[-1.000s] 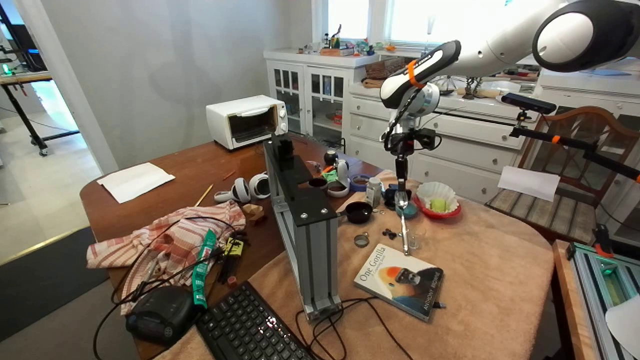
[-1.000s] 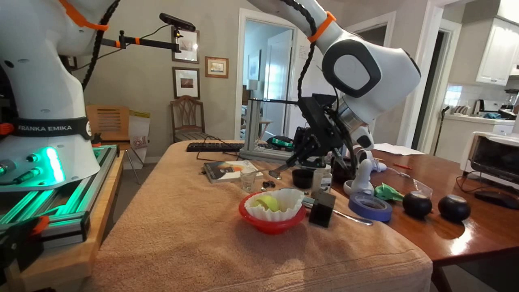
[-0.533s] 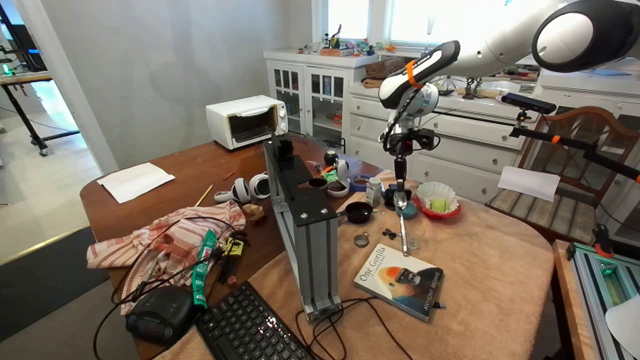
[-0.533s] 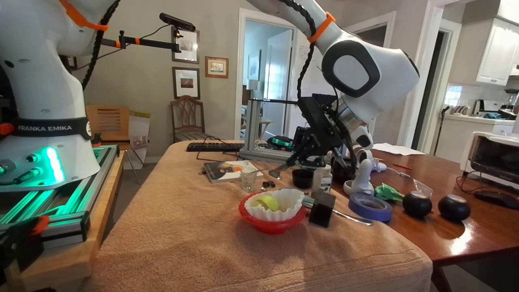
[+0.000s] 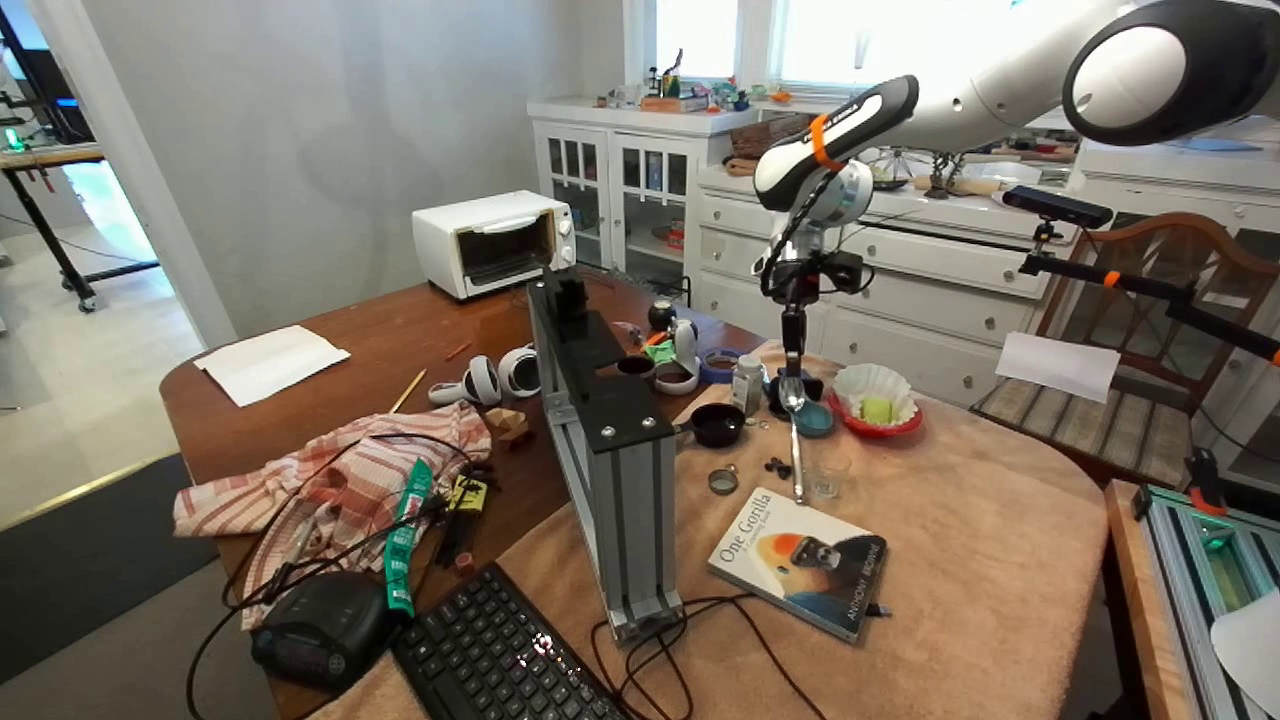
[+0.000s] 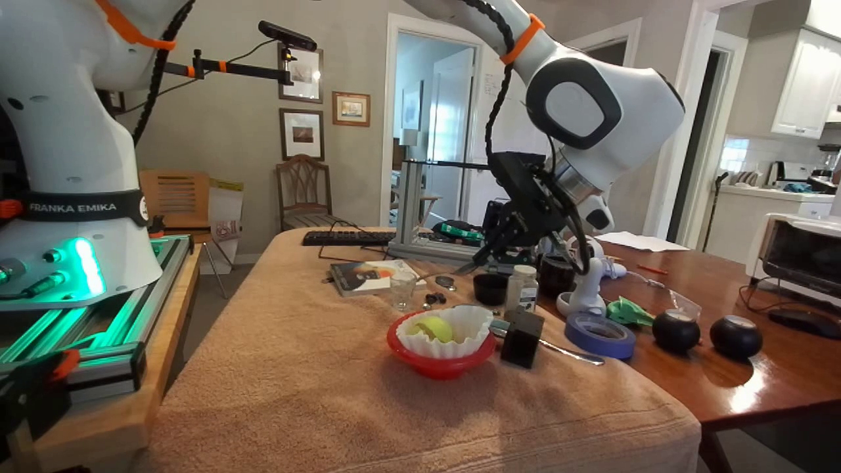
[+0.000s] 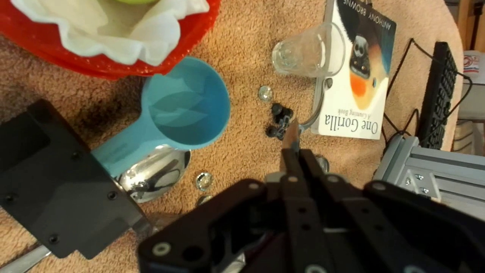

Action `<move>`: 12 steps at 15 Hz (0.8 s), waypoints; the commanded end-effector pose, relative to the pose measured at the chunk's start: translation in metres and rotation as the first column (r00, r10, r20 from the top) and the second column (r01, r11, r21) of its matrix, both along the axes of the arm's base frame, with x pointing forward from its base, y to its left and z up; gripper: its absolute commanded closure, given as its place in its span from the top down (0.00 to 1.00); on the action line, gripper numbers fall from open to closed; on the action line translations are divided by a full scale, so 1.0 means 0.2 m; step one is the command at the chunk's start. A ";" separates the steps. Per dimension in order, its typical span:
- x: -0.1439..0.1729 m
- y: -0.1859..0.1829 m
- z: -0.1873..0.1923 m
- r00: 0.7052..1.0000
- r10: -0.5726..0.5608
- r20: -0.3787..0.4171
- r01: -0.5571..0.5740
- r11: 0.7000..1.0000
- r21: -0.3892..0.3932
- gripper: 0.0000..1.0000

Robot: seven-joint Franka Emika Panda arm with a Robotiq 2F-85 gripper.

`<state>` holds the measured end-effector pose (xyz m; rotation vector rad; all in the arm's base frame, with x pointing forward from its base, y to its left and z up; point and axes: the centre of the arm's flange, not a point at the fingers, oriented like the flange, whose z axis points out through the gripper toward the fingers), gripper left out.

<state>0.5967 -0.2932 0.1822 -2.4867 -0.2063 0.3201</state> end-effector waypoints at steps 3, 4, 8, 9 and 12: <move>0.07 -0.02 -0.02 1.000 0.012 -0.007 -0.012 0.999 -0.031 0.01; 0.08 -0.02 -0.02 1.000 0.018 -0.003 -0.018 0.999 -0.033 0.01; 0.10 -0.03 -0.03 0.999 0.041 -0.003 -0.041 0.998 -0.044 0.01; 0.10 -0.03 -0.04 0.999 0.044 -0.006 -0.044 0.998 -0.046 0.01; 0.09 -0.01 -0.06 0.998 0.048 -0.027 -0.049 0.998 -0.030 0.01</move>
